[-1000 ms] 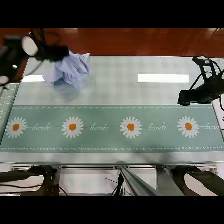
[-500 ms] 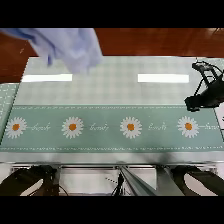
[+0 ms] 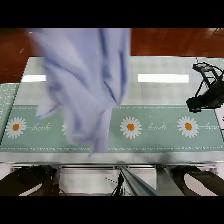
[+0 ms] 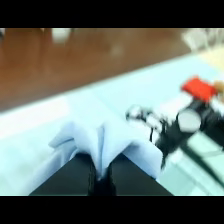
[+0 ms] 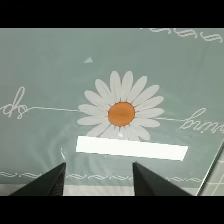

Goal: Fold the shirts.

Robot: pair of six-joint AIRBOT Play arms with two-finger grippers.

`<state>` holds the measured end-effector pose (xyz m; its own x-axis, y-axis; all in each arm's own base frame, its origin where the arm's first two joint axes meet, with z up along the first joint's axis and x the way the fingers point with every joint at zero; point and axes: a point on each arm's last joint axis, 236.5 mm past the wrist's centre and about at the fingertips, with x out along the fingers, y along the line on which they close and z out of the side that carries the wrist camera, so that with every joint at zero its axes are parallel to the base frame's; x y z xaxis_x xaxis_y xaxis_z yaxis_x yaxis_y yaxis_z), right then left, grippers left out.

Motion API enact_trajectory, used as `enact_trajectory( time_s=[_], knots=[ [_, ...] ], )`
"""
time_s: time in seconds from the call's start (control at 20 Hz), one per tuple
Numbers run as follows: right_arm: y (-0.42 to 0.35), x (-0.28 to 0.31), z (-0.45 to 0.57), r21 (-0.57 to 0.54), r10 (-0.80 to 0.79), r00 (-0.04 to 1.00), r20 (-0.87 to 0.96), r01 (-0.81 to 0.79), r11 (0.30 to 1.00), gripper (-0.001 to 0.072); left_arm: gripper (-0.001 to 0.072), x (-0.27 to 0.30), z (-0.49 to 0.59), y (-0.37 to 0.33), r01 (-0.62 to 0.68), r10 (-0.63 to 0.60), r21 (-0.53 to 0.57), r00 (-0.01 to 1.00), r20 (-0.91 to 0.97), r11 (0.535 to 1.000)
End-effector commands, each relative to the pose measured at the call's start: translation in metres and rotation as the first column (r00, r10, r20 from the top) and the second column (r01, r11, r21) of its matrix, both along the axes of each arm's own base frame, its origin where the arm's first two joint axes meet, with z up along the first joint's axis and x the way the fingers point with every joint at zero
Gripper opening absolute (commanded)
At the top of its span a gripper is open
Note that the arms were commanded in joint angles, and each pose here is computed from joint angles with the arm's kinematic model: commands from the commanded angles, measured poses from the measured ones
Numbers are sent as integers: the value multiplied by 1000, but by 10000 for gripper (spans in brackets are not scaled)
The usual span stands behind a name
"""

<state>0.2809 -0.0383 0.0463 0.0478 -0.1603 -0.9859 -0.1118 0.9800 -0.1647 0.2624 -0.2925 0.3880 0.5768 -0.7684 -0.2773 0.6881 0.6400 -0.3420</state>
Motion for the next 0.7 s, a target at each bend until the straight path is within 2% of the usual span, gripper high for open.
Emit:
enact_trajectory(
  time_s=[0.0, 0.2, 0.3, 0.35, 0.45, 0.5, 0.6, 0.65],
  knots=[
    [-1, 7, 0, -3, 3, 1000, 28, -3, 1000, 476, 28, -2, -120, -74, 141, -112, 102, 963, -245, 985],
    [-1, 15, 1, -3, 9, 998, 63, -9, 1000, 476, 28, -2, -254, -114, 196, -89, 220, 904, -419, 955],
    [0, 17, 1, -3, 10, 997, 73, -10, 1000, 476, 46, 3, -284, -115, 200, -62, 255, 884, -464, 946],
    [0, 17, 1, -3, 10, 997, 73, -10, 1000, 476, 78, 10, -285, -110, 184, -47, 255, 885, -464, 949],
    [0, 17, 1, -3, 10, 997, 73, -10, 1000, 476, 237, 34, -266, -87, 123, -1, 244, 894, -447, 962],
    [0, 17, 1, -2, 10, 997, 72, -10, 1000, 476, 283, 48, -252, -68, 88, 29, 245, 899, -436, 966],
    [1, 18, 1, 2, 10, 997, 75, -10, 1000, 476, 286, 68, -227, -23, 34, 85, 272, 906, -415, 962],
    [1, 18, 1, 5, 10, 997, 76, -11, 1000, 476, 314, 73, -220, 1, 9, 118, 291, 902, -415, 957]
  ],
)
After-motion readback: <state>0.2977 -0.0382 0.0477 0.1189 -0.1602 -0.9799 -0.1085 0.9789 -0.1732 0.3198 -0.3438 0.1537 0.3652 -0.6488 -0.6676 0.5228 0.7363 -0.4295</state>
